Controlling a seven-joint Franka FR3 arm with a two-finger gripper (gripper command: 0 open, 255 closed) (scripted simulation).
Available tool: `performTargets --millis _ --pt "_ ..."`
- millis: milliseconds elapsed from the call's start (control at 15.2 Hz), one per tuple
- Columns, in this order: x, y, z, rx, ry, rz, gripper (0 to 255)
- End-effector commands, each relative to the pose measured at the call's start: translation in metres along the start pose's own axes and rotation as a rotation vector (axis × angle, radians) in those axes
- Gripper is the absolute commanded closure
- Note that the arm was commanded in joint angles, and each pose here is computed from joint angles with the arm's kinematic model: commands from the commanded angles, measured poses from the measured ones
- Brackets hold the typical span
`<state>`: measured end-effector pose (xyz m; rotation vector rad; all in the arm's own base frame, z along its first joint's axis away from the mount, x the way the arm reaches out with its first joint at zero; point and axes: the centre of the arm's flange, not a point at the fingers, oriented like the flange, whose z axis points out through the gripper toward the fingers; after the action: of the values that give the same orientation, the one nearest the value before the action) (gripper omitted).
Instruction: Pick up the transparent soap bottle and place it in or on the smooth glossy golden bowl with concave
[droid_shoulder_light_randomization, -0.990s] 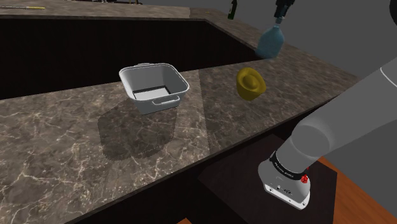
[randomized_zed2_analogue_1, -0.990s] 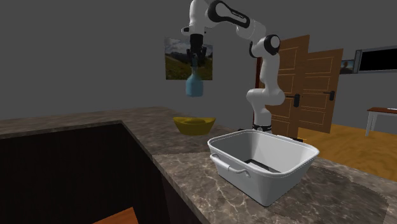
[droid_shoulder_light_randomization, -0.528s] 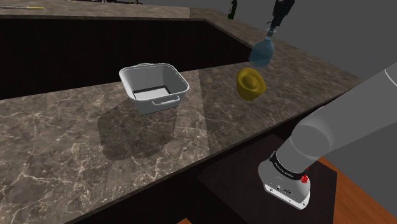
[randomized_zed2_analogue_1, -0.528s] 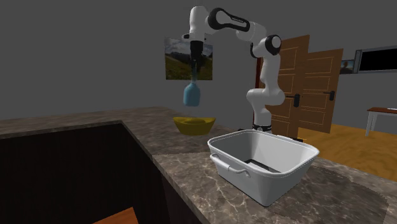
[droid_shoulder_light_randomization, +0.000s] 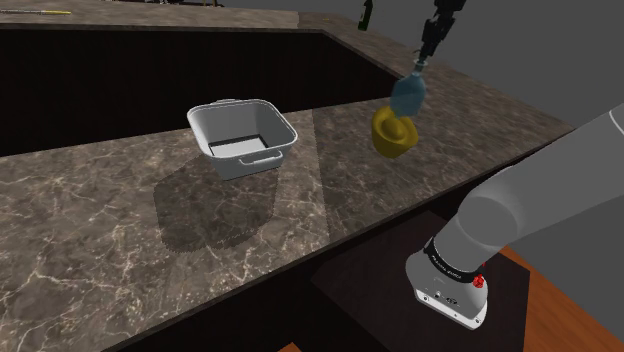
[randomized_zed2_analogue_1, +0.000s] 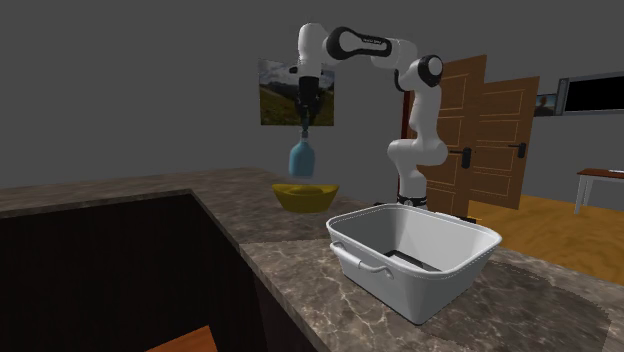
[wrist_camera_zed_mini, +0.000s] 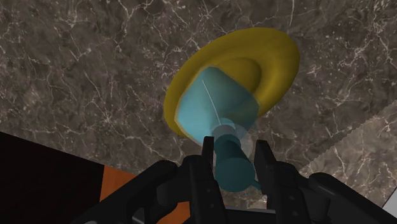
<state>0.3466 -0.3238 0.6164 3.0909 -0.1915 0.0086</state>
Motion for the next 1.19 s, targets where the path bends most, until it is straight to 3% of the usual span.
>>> performTargets --millis 0,528,1056,1122 --pt "0.000 -0.001 0.011 0.000 0.001 0.000 255" --pt "0.000 -0.003 0.056 0.000 0.001 0.000 255" --pt "0.000 -0.003 0.056 0.000 0.001 0.000 255" --pt "0.000 -0.003 0.056 0.000 0.001 0.000 0"
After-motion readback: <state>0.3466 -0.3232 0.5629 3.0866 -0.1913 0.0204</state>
